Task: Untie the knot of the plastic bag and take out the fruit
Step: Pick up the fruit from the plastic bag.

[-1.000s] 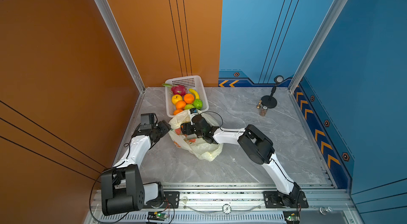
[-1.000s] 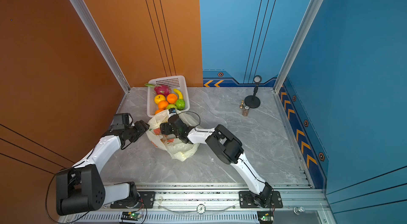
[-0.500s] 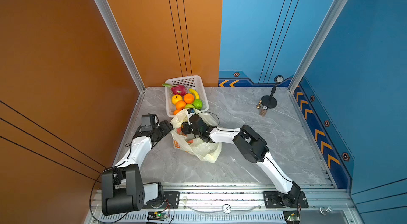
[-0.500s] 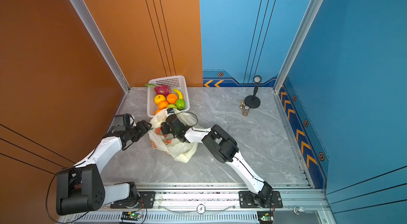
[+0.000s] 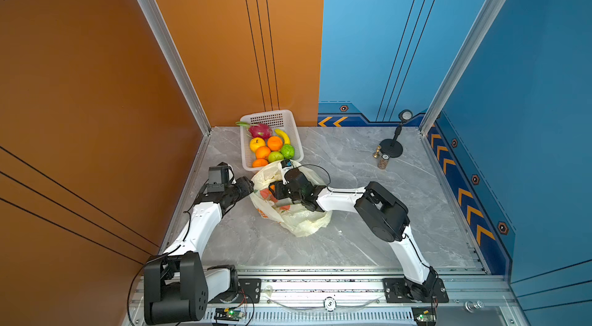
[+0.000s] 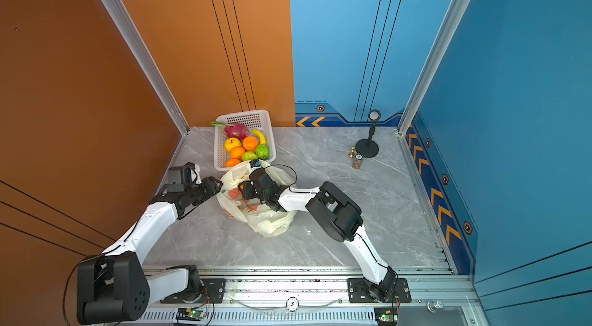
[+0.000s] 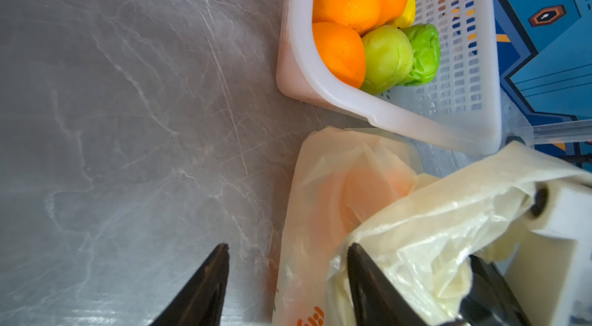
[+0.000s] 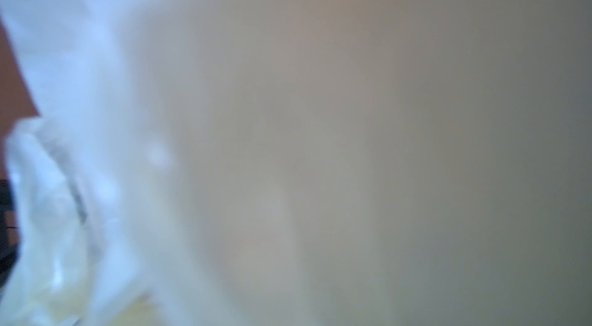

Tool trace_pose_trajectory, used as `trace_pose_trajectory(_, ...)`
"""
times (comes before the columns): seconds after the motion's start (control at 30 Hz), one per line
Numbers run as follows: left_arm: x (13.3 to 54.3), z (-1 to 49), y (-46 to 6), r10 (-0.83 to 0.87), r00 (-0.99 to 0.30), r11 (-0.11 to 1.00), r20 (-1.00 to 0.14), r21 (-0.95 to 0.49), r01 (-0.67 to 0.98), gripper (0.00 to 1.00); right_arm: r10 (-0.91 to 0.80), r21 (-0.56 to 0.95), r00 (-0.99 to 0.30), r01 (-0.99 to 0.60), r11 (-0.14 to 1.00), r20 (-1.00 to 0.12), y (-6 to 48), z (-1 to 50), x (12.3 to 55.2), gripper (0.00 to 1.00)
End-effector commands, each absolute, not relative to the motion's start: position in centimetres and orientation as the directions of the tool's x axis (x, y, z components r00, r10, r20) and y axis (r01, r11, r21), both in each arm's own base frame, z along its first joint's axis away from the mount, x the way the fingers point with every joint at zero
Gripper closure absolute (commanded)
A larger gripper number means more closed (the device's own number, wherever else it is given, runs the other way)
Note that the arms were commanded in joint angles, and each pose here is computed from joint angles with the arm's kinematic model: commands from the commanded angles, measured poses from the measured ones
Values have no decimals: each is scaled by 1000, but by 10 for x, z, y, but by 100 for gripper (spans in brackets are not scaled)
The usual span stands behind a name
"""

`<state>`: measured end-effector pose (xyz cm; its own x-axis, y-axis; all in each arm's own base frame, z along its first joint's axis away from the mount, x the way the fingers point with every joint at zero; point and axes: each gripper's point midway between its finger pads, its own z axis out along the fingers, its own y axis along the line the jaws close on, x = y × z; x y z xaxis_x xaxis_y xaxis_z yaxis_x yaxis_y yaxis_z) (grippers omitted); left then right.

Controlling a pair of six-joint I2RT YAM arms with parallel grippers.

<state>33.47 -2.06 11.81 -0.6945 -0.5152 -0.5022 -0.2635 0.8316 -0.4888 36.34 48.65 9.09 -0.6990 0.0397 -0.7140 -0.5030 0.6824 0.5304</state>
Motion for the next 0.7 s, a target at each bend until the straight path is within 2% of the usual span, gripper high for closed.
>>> trace_pose_trajectory(0.0,337,132,-27,-466,-699,856,-543,-477,-201,41,72,555,-676,-534,638,-733,484,124,352,74)
trace_pose_trajectory(0.13,337,135,-21,-453,-686,874,-569,-433,-218,42,51,563,-684,-553,614,-727,477,133,334,73)
trace_pose_trajectory(0.2,335,133,-9,-461,-670,882,-582,-385,-272,46,27,563,-686,-573,595,-727,476,134,321,73)
trace_pose_trajectory(0.43,332,114,5,-465,-681,886,-566,-300,-355,51,-34,561,-641,-696,448,-767,472,173,277,72)
trace_pose_trajectory(0.67,327,103,-7,-421,-716,907,-557,-263,-329,49,69,623,-638,-713,322,-767,461,226,271,72)
